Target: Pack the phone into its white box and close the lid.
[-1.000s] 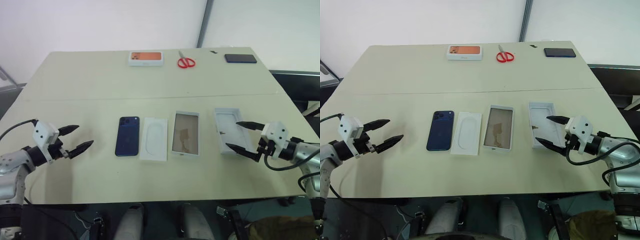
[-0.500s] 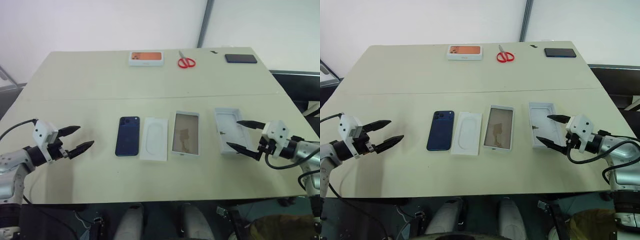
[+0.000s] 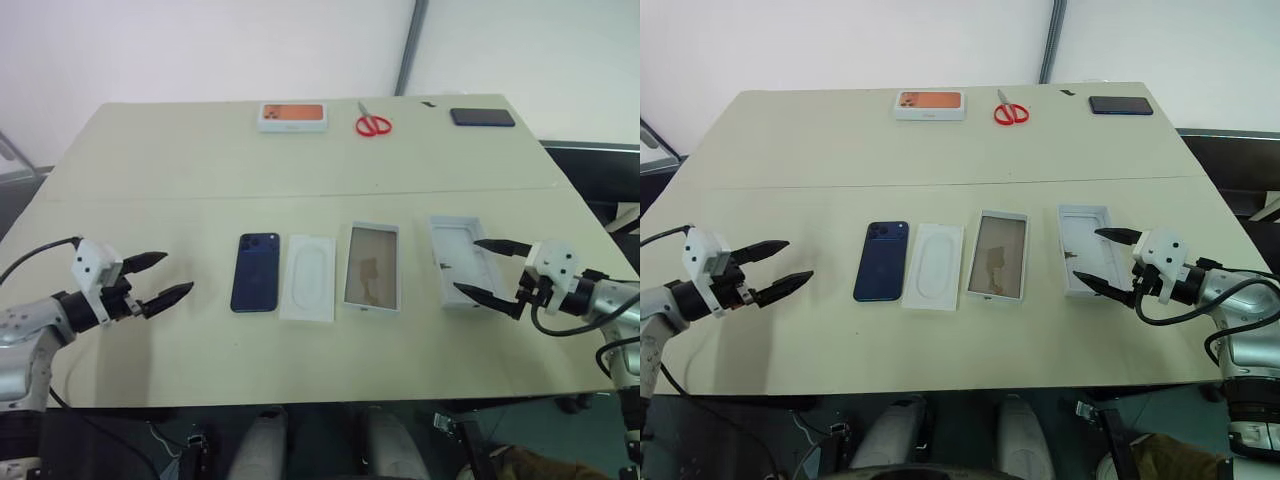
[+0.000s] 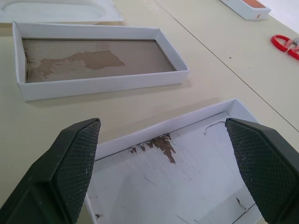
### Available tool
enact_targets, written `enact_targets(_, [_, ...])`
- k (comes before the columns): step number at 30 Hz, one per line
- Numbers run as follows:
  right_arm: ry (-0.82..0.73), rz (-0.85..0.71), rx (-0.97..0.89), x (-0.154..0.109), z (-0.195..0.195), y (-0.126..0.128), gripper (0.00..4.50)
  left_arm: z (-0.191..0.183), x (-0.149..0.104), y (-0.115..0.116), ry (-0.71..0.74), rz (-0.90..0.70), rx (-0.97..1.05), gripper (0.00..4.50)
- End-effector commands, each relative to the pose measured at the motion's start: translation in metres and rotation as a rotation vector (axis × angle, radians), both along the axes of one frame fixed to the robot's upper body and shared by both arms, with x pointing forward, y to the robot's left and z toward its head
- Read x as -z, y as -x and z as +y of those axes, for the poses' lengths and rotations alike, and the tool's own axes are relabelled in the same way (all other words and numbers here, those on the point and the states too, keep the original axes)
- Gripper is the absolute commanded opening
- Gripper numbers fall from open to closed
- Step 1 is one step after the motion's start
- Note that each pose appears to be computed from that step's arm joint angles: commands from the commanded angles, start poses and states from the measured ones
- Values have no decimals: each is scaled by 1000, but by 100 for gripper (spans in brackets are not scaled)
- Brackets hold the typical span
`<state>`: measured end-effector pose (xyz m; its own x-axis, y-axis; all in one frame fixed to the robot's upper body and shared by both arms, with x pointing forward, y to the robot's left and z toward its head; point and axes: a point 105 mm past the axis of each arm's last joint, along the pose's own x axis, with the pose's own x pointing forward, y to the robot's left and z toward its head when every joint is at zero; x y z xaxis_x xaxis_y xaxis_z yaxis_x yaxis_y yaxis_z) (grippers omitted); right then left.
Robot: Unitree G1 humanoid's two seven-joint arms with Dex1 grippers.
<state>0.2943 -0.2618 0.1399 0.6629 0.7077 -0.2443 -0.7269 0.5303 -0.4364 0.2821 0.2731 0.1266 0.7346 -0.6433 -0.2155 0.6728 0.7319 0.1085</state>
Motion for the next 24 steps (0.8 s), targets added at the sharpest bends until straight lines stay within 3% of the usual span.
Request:
enact_targets(1, [27, -40, -16, -15, 1, -2, 447, -11, -13, -3, 1, -2, 27, 450])
enact_targets(12, [43, -81, -257, -28, 69, -2, 447, -67, -2, -14, 210, 255, 88, 450])
enact_targets(24, [69, -87, -341, -23, 88, -2, 447, -122, 14, -30, 317, 514, 146, 450])
